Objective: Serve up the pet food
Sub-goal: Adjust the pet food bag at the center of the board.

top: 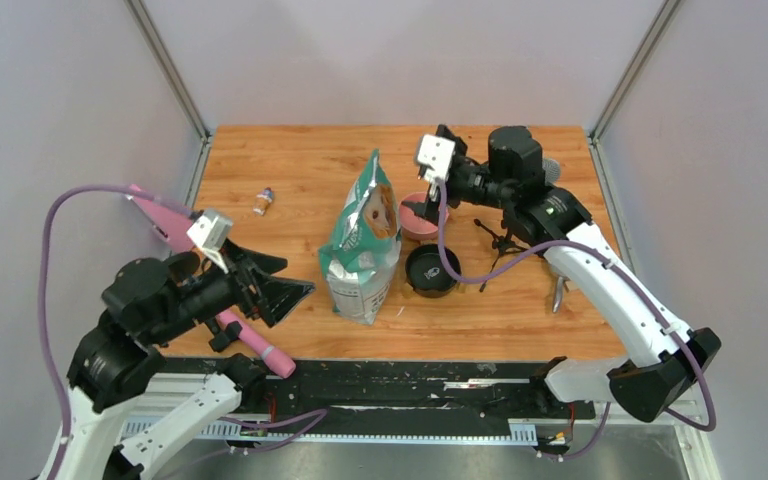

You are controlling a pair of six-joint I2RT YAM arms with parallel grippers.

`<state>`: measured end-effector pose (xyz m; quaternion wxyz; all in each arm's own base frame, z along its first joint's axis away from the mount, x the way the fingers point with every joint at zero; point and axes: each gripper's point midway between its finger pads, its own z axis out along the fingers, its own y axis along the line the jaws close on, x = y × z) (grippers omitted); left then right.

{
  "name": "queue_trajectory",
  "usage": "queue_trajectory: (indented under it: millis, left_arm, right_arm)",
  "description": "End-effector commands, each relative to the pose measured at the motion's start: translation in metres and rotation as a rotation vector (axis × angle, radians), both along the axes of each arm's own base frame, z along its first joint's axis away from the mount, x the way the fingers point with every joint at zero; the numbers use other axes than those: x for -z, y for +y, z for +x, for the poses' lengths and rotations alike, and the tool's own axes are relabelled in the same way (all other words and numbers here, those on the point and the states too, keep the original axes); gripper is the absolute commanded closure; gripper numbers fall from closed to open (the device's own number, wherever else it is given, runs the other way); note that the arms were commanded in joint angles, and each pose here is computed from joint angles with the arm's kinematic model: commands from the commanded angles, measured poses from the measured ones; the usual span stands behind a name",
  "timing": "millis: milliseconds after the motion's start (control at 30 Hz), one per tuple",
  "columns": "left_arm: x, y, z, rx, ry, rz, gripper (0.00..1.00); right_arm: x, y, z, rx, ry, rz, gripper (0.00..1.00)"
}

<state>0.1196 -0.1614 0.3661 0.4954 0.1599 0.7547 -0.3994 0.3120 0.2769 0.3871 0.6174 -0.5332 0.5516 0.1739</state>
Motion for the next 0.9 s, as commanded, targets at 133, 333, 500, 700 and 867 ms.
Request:
queue_trajectory:
  millis: [133, 333, 500, 700, 867]
  left_arm:
    - [0.015, -0.001, 0.01, -0.055, 0.046, -0.023, 0.0]
    - [0.018, -0.02, 0.023, -0.018, 0.108, -0.013, 0.0]
    - [0.036, -0.043, 0.028, 0.049, 0.167, -0.072, 0.0]
    - [0.047, -0.066, 0.035, 0.114, 0.23, -0.113, 0.08]
    - [0.05, -0.071, 0.052, 0.054, 0.249, -0.151, 0.17]
  right_arm:
    - [0.001, 0.024, -0.043, -0.35, -0.024, -0.052, 0.0]
    - [0.0, 0.027, -0.063, -0.548, -0.334, -0.135, 0.0]
    - [0.001, 0.033, -0.065, -0.677, -0.306, -0.233, 0.01]
    - [0.024, 0.047, -0.026, -0.648, -0.343, -0.386, 0.05]
    - [0.043, 0.058, -0.016, -0.689, -0.305, -0.441, 0.18]
